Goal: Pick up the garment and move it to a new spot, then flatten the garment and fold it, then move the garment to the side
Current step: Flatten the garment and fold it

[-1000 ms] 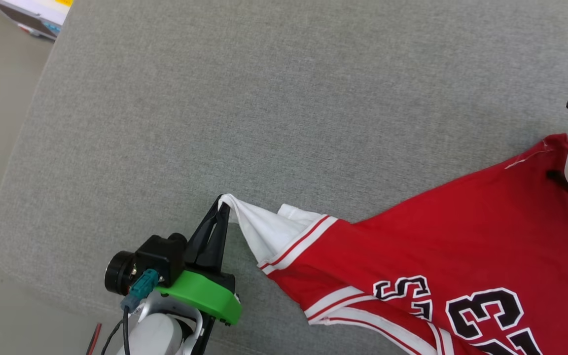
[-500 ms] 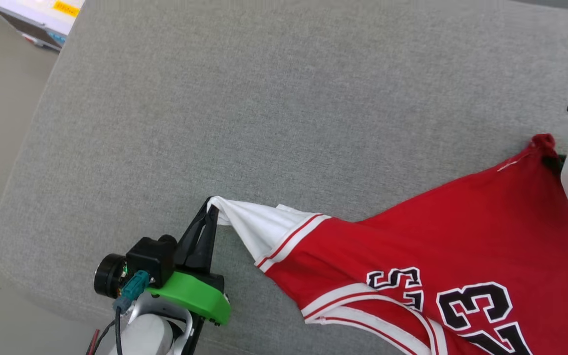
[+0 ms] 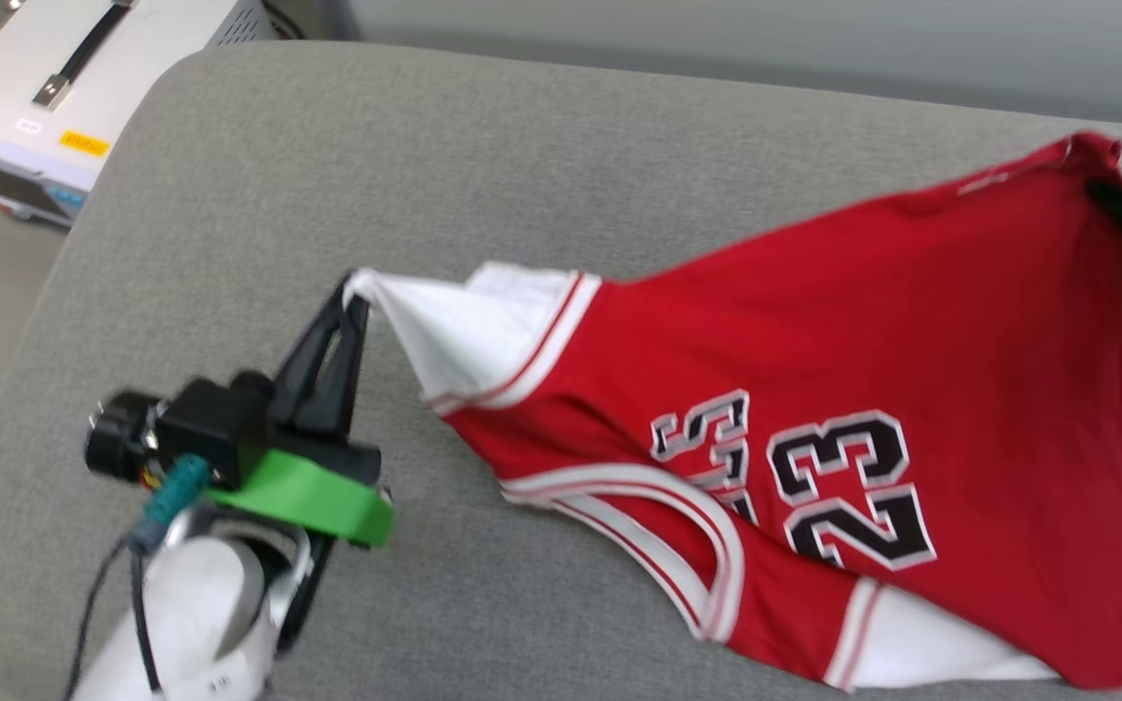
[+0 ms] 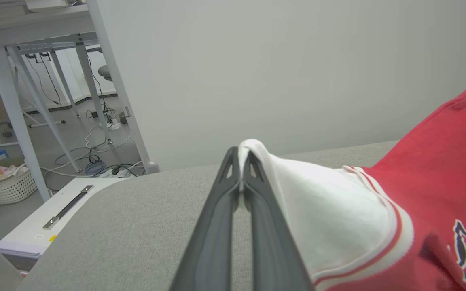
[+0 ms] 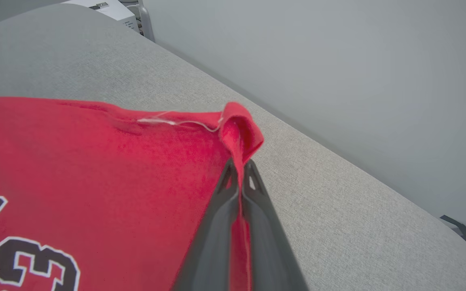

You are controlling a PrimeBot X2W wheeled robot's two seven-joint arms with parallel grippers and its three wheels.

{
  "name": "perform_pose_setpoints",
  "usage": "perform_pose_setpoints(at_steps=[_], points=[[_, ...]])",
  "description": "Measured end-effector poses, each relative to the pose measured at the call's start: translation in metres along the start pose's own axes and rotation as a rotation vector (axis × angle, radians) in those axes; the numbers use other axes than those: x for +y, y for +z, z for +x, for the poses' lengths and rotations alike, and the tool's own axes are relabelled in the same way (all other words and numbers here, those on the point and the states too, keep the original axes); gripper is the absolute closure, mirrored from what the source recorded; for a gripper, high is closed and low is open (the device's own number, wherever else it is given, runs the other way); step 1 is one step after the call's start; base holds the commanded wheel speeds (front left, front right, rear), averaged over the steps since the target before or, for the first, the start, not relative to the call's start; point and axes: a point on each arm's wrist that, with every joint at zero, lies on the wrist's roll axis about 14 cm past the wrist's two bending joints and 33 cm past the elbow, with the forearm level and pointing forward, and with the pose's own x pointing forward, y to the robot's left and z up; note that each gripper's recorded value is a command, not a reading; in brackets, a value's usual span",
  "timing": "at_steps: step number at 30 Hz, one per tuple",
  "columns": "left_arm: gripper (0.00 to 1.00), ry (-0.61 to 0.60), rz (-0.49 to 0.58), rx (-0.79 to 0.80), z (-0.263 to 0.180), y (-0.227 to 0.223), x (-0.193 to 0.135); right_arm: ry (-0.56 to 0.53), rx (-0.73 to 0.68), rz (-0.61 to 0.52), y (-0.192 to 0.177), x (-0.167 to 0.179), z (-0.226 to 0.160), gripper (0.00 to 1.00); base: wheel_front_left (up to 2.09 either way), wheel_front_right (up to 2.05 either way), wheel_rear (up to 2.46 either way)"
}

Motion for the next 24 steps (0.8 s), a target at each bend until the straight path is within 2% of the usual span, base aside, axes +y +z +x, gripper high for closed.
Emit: perform_pose_setpoints(at_steps=[9,10,12,19,24], points=[[1.00,-0.157,0.116,-0.295,0.069,0.117,-0.024,-0.126,-0.259,-0.023,0.073,-0.031,-0.043,1.00,0.00,0.00,0.00],[1.00,-0.189,0.156,-0.366,0.091,0.146,-0.029,-0.153,-0.333,-0.046,0.098,-0.039,-0.045,1.00,0.00,0.00,0.00],[1.00,-0.205,0.179,-0.413,0.109,0.166,-0.031,-0.171,-0.380,-0.057,0.116,-0.046,-0.044,1.00,0.00,0.00,0.00],[1.00,-0.226,0.248,-0.515,0.171,0.214,-0.029,-0.249,-0.518,-0.093,0.178,-0.080,-0.033,1.00,0.00,0.00,0.00],[1.00,-0.212,0.287,-0.542,0.215,0.230,-0.021,-0.315,-0.578,-0.103,0.212,-0.109,-0.015,1.00,0.00,0.00,0.00]])
